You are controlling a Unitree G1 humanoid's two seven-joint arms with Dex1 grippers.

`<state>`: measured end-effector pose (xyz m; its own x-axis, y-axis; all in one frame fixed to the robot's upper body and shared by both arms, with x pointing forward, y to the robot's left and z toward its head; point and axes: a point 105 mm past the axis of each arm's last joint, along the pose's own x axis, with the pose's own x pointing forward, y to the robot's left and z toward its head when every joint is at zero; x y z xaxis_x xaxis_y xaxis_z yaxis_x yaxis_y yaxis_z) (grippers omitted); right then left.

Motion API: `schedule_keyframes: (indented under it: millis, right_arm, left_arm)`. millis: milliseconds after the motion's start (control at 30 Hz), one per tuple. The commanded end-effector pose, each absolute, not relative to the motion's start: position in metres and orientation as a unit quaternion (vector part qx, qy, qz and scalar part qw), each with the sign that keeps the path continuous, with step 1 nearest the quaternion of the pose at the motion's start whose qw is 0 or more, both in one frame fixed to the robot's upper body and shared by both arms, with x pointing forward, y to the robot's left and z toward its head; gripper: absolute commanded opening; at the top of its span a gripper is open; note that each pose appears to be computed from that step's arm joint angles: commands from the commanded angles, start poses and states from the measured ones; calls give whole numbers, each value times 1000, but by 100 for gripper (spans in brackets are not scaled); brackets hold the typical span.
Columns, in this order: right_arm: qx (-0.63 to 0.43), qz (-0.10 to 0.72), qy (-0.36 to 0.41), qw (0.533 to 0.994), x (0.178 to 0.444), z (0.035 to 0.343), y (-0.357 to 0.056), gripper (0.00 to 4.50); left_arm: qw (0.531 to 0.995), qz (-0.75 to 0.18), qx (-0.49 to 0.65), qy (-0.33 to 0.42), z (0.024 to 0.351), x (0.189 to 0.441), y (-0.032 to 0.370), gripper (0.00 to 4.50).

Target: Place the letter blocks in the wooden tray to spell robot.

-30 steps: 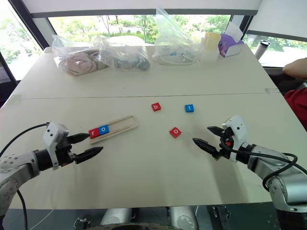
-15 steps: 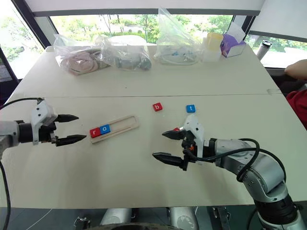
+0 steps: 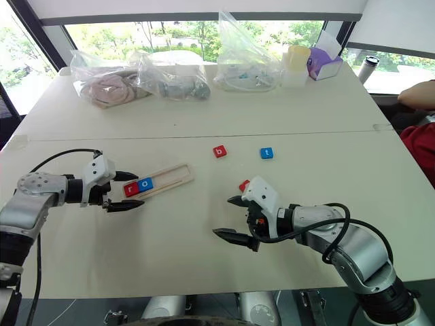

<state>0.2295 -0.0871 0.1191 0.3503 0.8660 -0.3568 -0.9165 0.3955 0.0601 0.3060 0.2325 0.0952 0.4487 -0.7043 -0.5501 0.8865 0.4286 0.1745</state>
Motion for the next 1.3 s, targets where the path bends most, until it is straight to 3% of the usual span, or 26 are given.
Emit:
schedule_keyframes:
  millis: [33,267,433,567,733,1133,1200,1233,1300]
  right_arm:
    - [-73,543,145,824,232,127,-85,442]
    - [-68,538,139,829,235,129,-85,442]
    - [-66,533,139,832,235,130,-89,450]
    - [-68,492,143,856,251,129,-113,450]
    - [-4,428,101,898,269,155,-141,450]
    - [-2,343,85,936,280,157,-169,450]
    - [-8,339,85,937,282,155,-169,450]
    - [-10,338,85,937,283,155,-168,450]
    - [-13,335,84,939,285,154,-168,450]
  left_arm:
    - [823,-466,244,214,88,310,241,450]
    - [815,-473,235,239,71,305,243,450]
    - [807,-480,247,239,70,302,243,312]
    - [778,-538,269,182,97,300,200,312]
    - [741,-590,288,139,112,290,163,312]
    - [699,-623,325,134,83,299,137,312]
    - [690,-625,337,139,77,302,139,419]
    - [688,-626,340,139,76,303,140,447]
    - [682,-631,340,145,76,303,143,447]
